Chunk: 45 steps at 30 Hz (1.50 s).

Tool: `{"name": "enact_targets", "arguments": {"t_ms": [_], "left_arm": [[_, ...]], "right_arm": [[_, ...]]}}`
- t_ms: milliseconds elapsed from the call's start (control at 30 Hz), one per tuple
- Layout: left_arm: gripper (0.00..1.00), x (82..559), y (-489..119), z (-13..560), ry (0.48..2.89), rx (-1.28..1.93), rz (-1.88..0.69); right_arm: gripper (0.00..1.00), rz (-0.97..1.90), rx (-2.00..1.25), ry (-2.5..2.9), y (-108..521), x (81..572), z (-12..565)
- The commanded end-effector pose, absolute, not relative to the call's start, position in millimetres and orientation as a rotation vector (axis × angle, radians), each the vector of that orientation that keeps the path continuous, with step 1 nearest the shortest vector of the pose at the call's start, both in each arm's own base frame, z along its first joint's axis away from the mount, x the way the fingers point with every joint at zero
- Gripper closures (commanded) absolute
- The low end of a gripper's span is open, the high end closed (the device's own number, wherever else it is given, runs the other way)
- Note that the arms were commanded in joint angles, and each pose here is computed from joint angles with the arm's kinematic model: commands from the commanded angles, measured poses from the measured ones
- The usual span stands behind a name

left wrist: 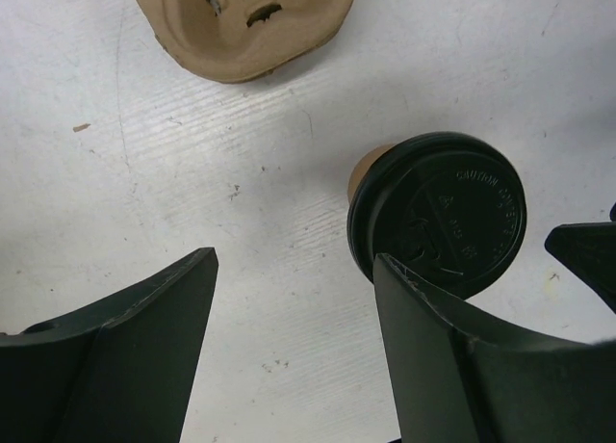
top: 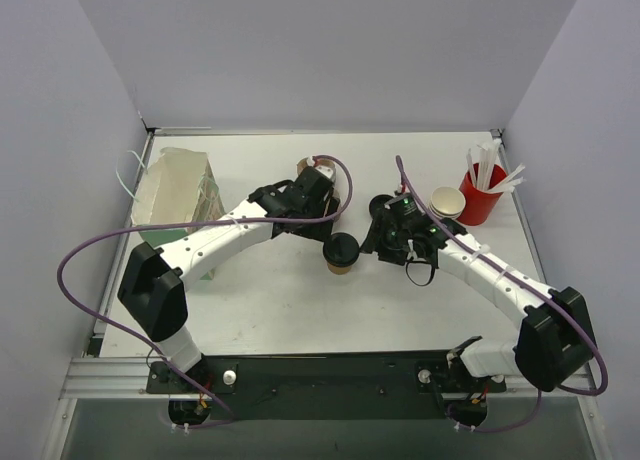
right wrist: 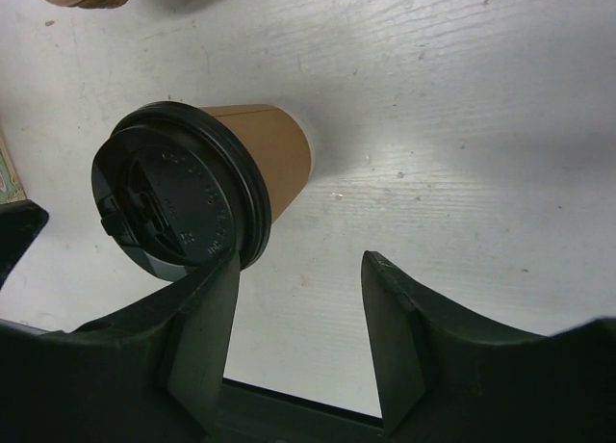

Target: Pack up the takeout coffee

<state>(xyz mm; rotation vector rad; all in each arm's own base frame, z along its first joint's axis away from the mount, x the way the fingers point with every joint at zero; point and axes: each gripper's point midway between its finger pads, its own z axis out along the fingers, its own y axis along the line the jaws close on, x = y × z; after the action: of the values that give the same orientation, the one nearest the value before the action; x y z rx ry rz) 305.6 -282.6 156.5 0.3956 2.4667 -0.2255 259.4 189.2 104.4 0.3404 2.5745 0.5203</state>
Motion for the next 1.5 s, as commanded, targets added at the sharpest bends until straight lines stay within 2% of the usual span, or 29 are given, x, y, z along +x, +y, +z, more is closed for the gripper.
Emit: {"name": "enact_targets", "arguments": {"t_ms": [0, 167, 267, 400, 567, 867, 1467], "left_arm": [[0.25, 307.6, -295.0, 157.8, 2.435, 0.386, -0.306], [0.26, 307.8, -297.1, 161.0, 2.421, 0.378, -0.328], [0.27, 308.6, -299.6, 162.4, 2.417, 0.381, -0.344], [0.36, 307.9, -305.5, 158.1, 2.431, 0.385, -0.371], [0.42, 307.8, -313.0, 156.9, 2.438, 0.383, -0.41], [0.51, 305.6, -317.0, 144.5, 2.468, 0.38, -0.425], [0.59, 303.1, -320.9, 137.2, 2.482, 0.388, -0.449]], "right_arm": [[0.52, 0.505, 0.27, 2.551, 200.3, 269.2, 115.9], [0.53, 0.466, 0.255, 2.535, 198.7, 272.1, 122.0], [0.57, 0.454, 0.25, 2.527, 198.8, 274.7, 125.9], [0.65, 0.428, 0.249, 2.532, 199.3, 279.7, 126.1], [0.74, 0.415, 0.247, 2.543, 202.6, 283.1, 123.2], [0.78, 0.403, 0.222, 2.555, 212.1, 285.0, 118.5], [0.82, 0.401, 0.196, 2.574, 222.1, 284.5, 113.3]]}}
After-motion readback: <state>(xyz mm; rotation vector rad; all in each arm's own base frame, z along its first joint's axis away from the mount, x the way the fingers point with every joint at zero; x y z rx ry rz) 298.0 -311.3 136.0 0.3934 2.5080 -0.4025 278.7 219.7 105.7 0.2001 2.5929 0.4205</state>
